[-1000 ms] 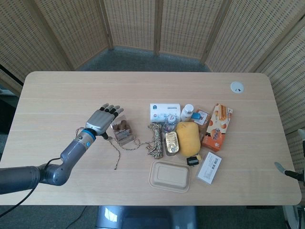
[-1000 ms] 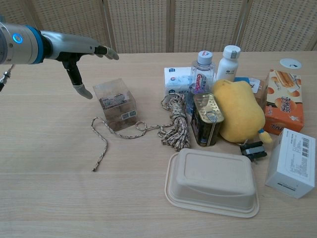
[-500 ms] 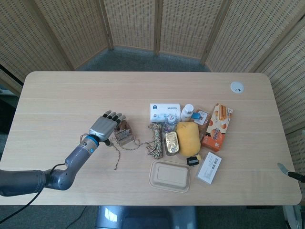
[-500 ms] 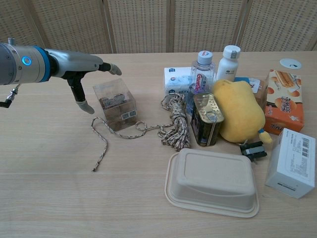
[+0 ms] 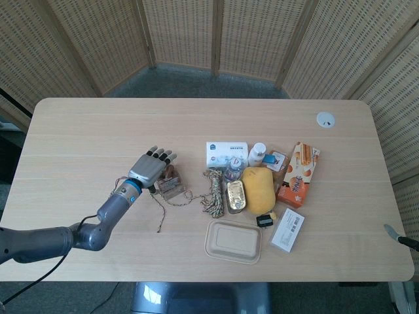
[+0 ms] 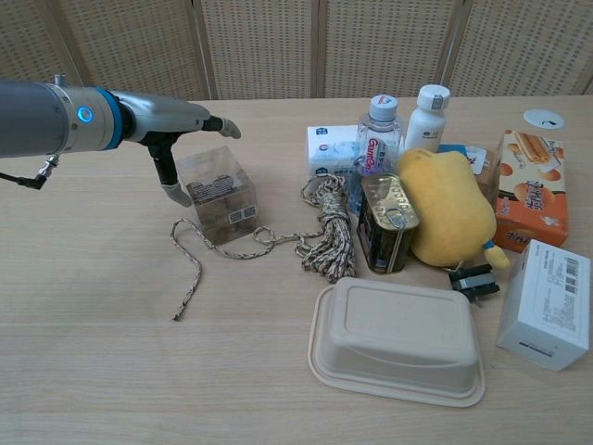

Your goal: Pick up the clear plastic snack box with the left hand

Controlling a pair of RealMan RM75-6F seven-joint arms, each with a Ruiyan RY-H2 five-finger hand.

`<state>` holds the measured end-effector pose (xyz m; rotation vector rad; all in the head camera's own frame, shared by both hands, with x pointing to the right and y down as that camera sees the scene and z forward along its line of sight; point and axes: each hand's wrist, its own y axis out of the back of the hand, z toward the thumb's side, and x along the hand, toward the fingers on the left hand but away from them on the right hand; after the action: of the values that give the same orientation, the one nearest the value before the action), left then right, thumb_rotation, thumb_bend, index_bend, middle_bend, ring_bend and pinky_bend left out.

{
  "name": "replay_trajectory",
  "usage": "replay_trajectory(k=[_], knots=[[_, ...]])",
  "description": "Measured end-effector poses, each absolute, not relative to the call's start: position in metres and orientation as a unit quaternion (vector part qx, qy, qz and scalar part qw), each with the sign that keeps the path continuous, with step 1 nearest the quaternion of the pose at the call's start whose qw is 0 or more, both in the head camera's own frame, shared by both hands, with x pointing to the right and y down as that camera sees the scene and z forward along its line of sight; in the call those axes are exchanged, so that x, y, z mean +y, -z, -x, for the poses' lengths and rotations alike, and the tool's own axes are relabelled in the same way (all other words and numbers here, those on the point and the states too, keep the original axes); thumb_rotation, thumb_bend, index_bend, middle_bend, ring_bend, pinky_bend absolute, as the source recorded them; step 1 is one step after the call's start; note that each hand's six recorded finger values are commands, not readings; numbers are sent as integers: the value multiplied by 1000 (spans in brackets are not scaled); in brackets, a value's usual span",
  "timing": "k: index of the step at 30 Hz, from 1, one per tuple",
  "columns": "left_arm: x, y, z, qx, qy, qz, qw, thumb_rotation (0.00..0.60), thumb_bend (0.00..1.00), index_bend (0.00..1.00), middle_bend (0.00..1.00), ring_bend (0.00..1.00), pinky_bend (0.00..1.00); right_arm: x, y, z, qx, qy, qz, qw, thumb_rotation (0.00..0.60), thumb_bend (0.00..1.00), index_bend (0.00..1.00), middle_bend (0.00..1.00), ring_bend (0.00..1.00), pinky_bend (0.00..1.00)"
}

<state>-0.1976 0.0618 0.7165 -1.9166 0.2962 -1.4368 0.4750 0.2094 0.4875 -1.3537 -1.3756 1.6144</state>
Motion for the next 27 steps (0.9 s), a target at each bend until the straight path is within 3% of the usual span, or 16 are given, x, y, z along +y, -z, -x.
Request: replay_trajectory(k=[13, 21, 23, 27], knots=[[56, -734, 163, 80, 531, 762, 362, 600, 205, 0, 0, 0, 0, 213, -484, -481, -526, -614, 503, 306, 552, 6, 0, 0, 0, 0], [59, -735, 169, 79, 537, 756, 366, 600, 207, 0, 0, 6, 0, 214, -485, -482, -527, -612, 505, 304, 555, 7, 0, 0, 0, 0], [61, -735, 172, 84, 541, 753, 365, 600, 206, 9, 0, 72, 0, 214, -486, -482, -528, -610, 506, 304, 555, 6, 0, 0, 0, 0], [63, -736, 177, 98, 545, 748, 364, 600, 203, 132, 180, 439, 75, 213, -487, -480, -528, -608, 509, 304, 553, 7, 0, 0, 0, 0]])
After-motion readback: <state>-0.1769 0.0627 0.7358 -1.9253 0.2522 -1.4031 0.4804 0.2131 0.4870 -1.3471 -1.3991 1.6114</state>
